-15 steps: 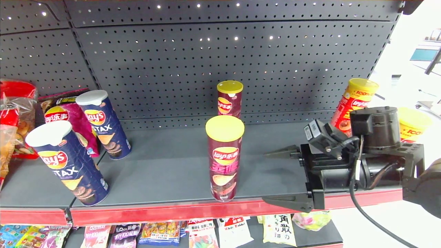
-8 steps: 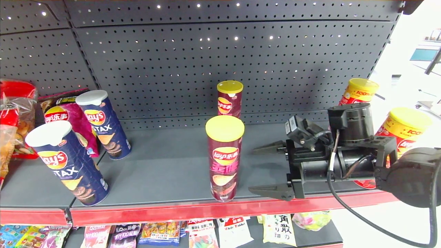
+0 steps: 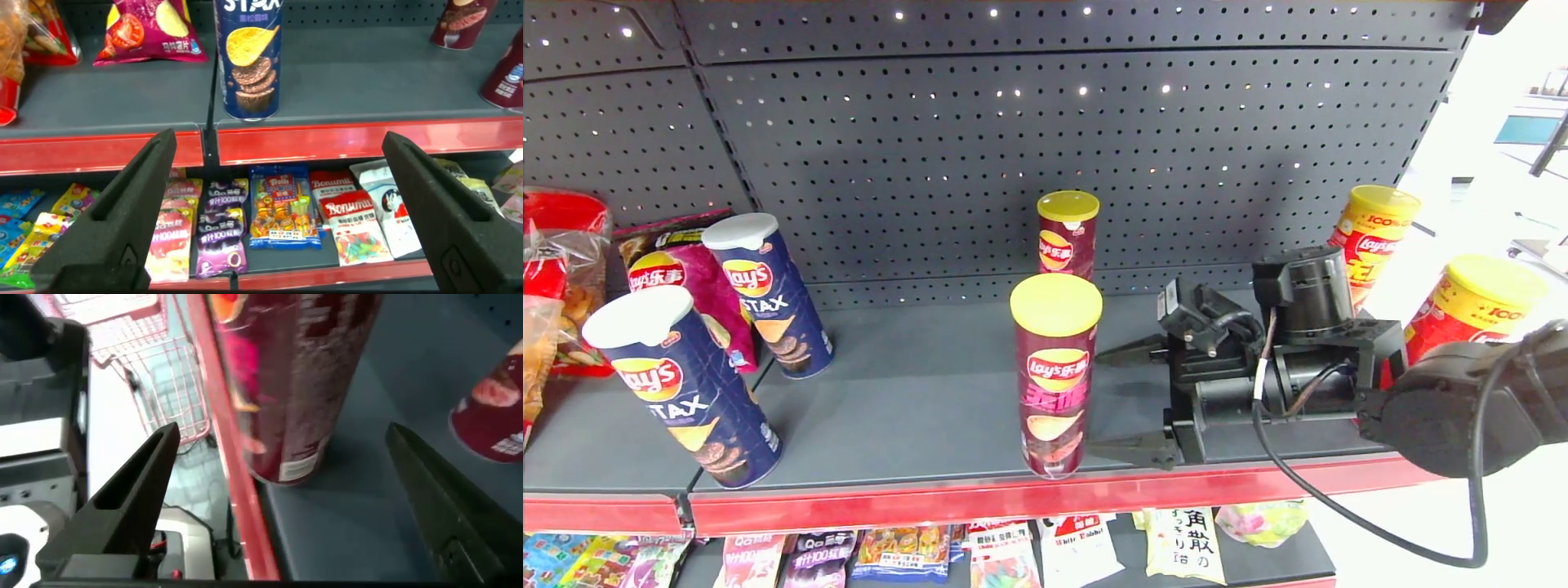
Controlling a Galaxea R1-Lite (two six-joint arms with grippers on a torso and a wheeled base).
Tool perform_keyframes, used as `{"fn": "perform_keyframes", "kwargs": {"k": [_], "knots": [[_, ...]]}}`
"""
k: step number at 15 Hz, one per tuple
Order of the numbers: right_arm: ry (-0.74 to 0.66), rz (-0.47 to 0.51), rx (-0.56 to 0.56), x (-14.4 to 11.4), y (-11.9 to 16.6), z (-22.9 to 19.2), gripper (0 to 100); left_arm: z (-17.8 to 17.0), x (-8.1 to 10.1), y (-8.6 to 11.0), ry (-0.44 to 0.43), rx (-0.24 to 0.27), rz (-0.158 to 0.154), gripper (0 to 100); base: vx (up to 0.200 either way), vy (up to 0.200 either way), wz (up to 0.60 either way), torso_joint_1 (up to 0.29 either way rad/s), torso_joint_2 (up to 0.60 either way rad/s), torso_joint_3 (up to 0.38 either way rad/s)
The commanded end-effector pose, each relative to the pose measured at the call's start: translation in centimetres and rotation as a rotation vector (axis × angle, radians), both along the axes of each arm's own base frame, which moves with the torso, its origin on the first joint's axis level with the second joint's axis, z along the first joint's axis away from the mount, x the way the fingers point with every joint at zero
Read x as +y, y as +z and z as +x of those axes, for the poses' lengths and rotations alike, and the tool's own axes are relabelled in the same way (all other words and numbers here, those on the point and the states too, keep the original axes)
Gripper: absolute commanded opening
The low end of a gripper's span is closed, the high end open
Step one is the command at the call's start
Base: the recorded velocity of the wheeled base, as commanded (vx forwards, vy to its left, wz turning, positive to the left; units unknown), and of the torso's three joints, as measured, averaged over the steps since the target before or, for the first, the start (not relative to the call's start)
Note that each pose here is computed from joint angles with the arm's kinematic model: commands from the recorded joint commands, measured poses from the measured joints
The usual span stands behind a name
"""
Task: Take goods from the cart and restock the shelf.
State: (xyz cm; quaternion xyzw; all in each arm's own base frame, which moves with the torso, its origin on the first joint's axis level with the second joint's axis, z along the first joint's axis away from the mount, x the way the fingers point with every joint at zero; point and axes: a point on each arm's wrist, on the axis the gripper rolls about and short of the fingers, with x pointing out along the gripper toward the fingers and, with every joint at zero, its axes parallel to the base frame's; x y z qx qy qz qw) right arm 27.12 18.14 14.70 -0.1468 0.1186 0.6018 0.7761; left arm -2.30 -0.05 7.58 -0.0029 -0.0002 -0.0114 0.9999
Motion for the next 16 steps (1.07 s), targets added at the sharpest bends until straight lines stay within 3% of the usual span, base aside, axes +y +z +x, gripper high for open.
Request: {"fn": "perform_keyframes", "kwargs": {"k": [1, 6, 16], "knots": [[0.012, -0.010, 0.012, 0.9, -0.7, 0.4, 100, 0.0, 0.0, 0.0, 0.001, 0.000, 0.000, 100, 0.000, 0.000, 0.00, 0.000, 0.00, 0.000], [0.053, -0.012, 0.011, 2.4, -0.9, 0.1, 100, 0.0, 0.0, 0.0, 0.001, 0.000, 0.000, 100, 0.000, 0.000, 0.00, 0.000, 0.00, 0.000], [0.034, -0.025, 0.025, 3.0, -1.9, 1.3, 100, 0.0, 0.0, 0.0, 0.001, 0.000, 0.000, 100, 0.000, 0.000, 0.00, 0.000, 0.00, 0.000]]}}
